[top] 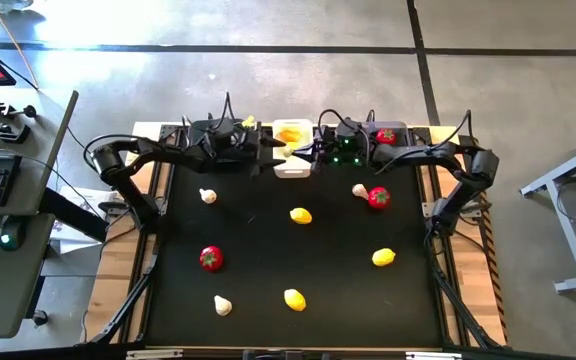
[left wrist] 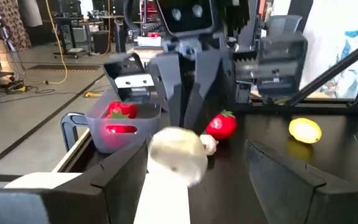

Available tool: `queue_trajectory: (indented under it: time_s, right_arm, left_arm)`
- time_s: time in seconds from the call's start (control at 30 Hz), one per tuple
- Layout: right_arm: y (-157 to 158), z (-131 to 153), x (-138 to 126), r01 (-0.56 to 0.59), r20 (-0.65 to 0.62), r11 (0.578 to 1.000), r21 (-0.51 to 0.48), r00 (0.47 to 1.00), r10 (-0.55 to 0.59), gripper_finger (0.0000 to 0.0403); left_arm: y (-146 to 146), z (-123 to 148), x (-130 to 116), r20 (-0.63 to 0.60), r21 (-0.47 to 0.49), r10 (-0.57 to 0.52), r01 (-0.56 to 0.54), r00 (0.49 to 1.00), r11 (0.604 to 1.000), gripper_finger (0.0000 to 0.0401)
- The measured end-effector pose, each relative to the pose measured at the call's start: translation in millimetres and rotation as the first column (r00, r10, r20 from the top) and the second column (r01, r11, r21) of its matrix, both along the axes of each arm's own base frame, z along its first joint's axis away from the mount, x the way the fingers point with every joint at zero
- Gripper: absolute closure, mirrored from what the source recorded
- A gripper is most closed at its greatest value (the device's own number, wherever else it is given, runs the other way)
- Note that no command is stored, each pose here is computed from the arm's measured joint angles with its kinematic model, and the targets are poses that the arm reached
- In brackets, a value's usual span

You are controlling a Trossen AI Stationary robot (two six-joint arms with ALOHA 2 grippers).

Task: Sort produce into baskets
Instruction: Put the white garlic into the blue bin

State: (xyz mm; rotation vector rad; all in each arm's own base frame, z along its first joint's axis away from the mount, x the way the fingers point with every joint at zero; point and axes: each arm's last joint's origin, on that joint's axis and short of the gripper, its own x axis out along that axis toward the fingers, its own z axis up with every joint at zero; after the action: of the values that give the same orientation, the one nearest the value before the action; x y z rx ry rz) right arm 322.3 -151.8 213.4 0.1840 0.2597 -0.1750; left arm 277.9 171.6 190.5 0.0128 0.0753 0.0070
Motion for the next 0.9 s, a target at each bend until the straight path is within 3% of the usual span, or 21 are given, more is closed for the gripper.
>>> queue_trajectory:
  time_s: [0.23,0.53,0.9]
  right_arm:
    - [0.8,0.8,0.4,-0.036,0.009,0.999,-0.01,0.999,0.036,0.0403]
    - [-2.5,2.2,-1.1,-0.054,0.021,0.998,-0.036,0.998,0.055,0.0403]
    - [-2.7,8.3,0.3,-0.052,0.078,0.997,-0.058,0.995,0.057,0.0403]
  left_arm:
    - [1.9,10.8,11.5,-0.023,0.012,-0.013,0.013,1.0,1.0,0.0151]
    - [6.1,18.2,17.2,-0.045,0.015,-0.01,0.011,0.999,1.0,0.0189]
    - [7.2,10.4,14.6,-0.115,0.061,-0.025,0.033,0.993,0.998,0.0221]
